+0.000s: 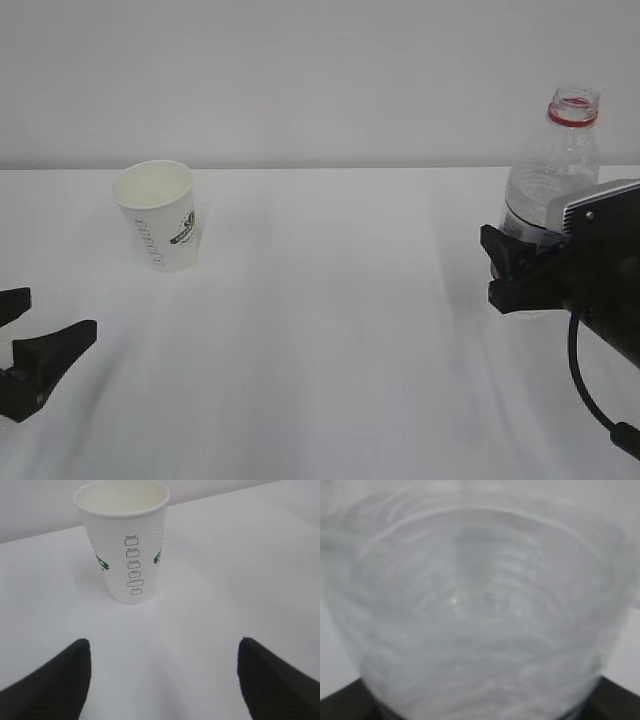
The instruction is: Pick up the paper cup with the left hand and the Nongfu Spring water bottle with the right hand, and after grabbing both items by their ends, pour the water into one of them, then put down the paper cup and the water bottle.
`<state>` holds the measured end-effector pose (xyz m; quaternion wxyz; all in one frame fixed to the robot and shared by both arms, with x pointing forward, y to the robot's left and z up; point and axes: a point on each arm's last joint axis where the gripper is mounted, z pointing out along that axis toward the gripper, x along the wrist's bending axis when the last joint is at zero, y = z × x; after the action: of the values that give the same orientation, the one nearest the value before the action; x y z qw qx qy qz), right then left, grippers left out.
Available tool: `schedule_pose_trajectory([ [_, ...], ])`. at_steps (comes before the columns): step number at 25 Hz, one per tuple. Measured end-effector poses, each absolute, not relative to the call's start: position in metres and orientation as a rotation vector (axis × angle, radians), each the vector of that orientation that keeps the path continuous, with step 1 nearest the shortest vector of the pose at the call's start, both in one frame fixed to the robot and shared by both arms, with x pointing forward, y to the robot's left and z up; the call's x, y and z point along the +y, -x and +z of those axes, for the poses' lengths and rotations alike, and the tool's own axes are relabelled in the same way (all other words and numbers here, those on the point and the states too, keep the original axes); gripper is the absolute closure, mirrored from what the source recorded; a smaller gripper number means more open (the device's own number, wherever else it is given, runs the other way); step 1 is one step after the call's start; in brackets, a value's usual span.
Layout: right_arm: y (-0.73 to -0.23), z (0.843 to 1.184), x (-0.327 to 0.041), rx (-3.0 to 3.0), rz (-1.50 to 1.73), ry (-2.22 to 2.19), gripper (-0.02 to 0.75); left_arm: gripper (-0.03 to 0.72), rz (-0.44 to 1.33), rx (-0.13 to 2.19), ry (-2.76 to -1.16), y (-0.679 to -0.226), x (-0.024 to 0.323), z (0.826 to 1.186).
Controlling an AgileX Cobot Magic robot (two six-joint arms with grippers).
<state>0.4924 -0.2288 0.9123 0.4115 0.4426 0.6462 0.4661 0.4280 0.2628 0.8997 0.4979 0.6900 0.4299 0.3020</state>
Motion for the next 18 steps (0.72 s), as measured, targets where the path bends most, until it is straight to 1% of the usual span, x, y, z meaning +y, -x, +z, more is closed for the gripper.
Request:
schedule_pose_trajectory([
  [11, -0.492, 0.912, -0.228, 1.634, 1.177, -1.105, 0.235, -0.002, 0.711, 1.034, -1.642, -0.478, 0.261, 0.889],
  [18, -0.492, 0.912, -0.228, 1.634, 1.177, -1.105, 0.235, -0.003, 0.677, 1.037, -1.628, -0.508, 0.260, 0.876],
])
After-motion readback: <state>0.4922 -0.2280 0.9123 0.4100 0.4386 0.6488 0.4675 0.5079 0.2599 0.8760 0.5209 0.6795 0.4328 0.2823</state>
